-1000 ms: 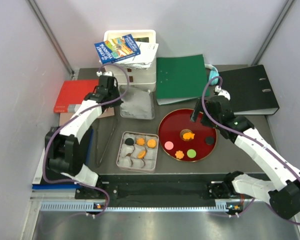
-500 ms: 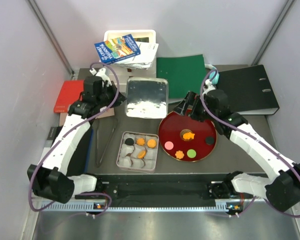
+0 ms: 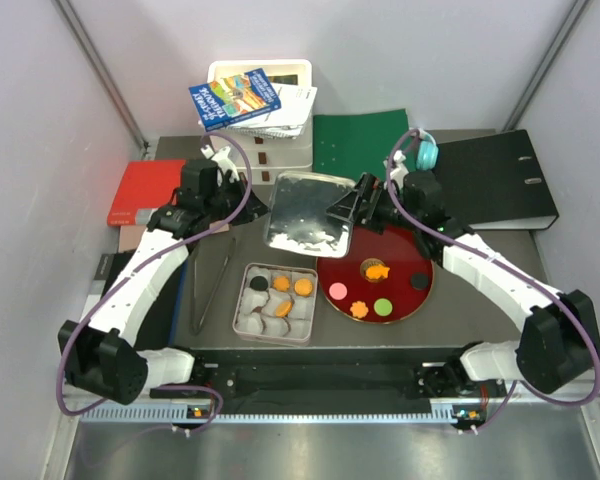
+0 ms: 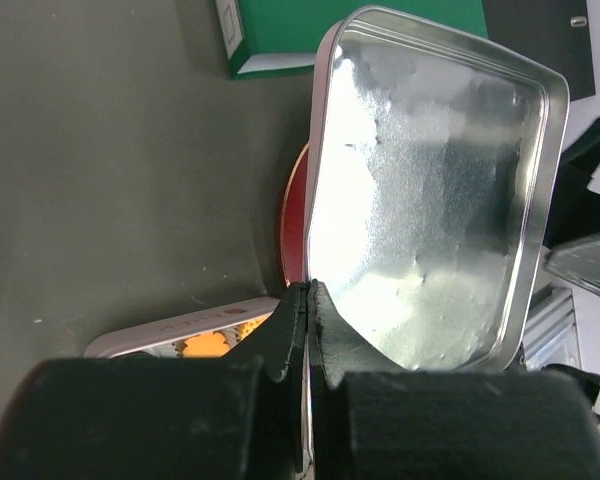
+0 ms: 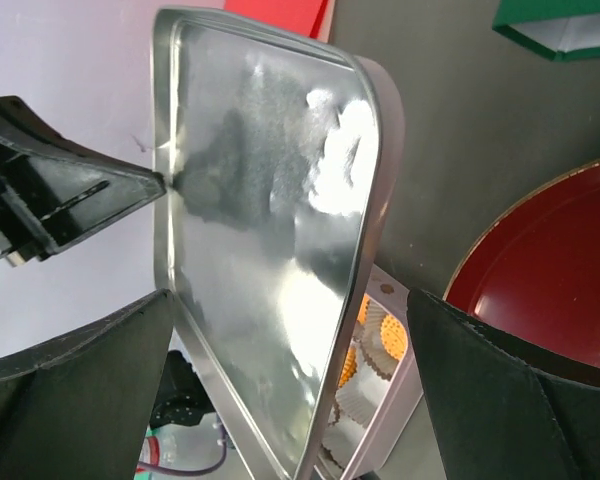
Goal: Pack the cookies
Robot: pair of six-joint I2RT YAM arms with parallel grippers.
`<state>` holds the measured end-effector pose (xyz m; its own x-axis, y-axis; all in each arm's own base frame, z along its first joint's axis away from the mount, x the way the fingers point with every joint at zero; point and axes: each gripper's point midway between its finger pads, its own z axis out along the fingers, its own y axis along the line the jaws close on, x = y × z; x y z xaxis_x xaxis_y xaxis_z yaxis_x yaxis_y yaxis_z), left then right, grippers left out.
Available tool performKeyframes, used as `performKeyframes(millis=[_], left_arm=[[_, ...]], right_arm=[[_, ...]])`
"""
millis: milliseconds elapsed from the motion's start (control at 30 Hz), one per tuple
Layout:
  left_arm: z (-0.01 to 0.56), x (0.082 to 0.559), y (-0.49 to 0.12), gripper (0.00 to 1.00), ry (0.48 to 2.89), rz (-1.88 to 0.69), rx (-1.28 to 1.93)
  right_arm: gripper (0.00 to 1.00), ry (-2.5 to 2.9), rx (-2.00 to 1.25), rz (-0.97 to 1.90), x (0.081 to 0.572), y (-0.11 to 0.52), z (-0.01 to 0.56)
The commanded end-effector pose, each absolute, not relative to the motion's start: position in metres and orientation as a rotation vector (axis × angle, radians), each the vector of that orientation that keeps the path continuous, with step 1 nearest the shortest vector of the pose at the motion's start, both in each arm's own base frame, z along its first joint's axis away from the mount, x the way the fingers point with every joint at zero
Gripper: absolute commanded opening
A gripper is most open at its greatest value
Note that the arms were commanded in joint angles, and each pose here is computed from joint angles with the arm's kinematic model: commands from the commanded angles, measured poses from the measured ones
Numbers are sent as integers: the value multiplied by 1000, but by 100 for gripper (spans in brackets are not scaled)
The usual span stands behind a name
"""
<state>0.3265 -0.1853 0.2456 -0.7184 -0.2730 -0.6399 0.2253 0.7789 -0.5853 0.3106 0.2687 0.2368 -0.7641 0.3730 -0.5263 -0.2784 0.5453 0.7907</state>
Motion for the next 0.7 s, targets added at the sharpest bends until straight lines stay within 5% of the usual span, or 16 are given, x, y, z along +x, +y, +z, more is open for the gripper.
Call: performKeyframes(millis=[0,67,400,567,667], left_arm=[[278,336,-203,0,2111,-925,29],[278,336,-206,0,2109,-938,36],[273,335,-205,0,2121,-912,39],[270,337,-202,0,2123,-894,31],[269,339,-199,16,2123,-867,25]], right_arm=[[99,2032,29,1278,321,275,255],[96,2034,20,1288,321,277,251],[33,1993,-20,1325,322,282,258],[13,1996,-37,1299,317,278,263],[0,1993,-59,1270,313,273,270]])
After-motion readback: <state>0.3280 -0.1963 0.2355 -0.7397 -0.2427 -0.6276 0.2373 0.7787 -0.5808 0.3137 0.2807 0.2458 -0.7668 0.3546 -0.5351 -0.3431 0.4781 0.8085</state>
